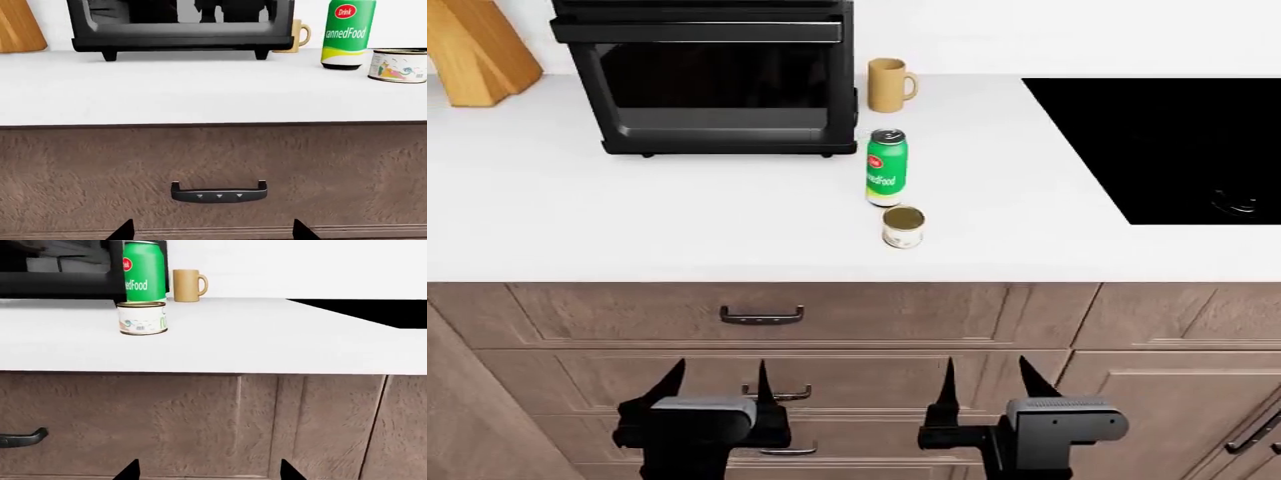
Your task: Pick the cans from the counter and place them in their designated side in the cabinet.
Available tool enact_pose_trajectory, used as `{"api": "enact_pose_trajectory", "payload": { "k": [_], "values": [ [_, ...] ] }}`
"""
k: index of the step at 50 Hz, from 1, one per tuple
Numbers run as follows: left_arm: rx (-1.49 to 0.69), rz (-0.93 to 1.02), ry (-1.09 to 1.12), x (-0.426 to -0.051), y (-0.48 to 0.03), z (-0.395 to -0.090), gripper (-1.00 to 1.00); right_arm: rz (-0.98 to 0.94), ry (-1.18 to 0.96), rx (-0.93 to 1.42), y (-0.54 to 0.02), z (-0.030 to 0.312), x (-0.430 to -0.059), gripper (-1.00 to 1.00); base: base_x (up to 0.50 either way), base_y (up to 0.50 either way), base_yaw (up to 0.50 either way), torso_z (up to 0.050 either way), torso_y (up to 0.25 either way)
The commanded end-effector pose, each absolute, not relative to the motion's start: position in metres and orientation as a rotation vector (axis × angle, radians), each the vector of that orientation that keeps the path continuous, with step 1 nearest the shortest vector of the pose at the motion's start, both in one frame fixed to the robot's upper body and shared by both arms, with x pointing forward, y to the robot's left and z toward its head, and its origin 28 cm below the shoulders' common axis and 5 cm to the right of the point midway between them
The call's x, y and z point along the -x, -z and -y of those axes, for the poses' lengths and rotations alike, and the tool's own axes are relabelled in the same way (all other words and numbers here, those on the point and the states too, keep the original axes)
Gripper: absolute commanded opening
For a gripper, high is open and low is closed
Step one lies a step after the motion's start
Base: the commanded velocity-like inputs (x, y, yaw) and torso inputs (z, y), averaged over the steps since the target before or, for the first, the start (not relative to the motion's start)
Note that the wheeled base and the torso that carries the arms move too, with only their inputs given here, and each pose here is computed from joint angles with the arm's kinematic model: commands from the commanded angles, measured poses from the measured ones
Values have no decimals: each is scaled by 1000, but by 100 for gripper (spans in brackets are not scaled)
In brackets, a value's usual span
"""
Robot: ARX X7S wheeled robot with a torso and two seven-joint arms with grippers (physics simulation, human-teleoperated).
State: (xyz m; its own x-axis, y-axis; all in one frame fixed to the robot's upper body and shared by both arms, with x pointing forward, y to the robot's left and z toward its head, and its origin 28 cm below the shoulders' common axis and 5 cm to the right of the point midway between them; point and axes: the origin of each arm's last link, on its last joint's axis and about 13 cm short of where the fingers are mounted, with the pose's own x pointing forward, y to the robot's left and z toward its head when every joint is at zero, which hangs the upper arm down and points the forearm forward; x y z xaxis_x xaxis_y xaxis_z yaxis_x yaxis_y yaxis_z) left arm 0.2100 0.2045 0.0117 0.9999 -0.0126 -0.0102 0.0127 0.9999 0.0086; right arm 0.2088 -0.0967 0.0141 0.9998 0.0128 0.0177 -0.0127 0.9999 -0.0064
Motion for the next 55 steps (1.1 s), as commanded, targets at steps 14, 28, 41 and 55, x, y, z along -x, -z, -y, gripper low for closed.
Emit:
{"api": "enact_pose_trajectory", "payload": {
  "k": [14,28,41,55],
  "values": [
    [-45,-11,-5,-211,-11,-204,100,-9,-11,-4,-13,97,-212,100,0,214,0,0,0],
    [-50,110,-1,-205,-99,-202,100,40,-27,-11,-101,96,-210,100,0,0,0,0,0],
    [-58,132,23,-191,-164,-194,100,69,-50,-30,-170,95,-192,100,0,0,0,0,0],
    [-75,158,57,-152,-159,-192,100,51,-80,-21,-169,96,-150,100,0,0,0,0,0]
  ]
}}
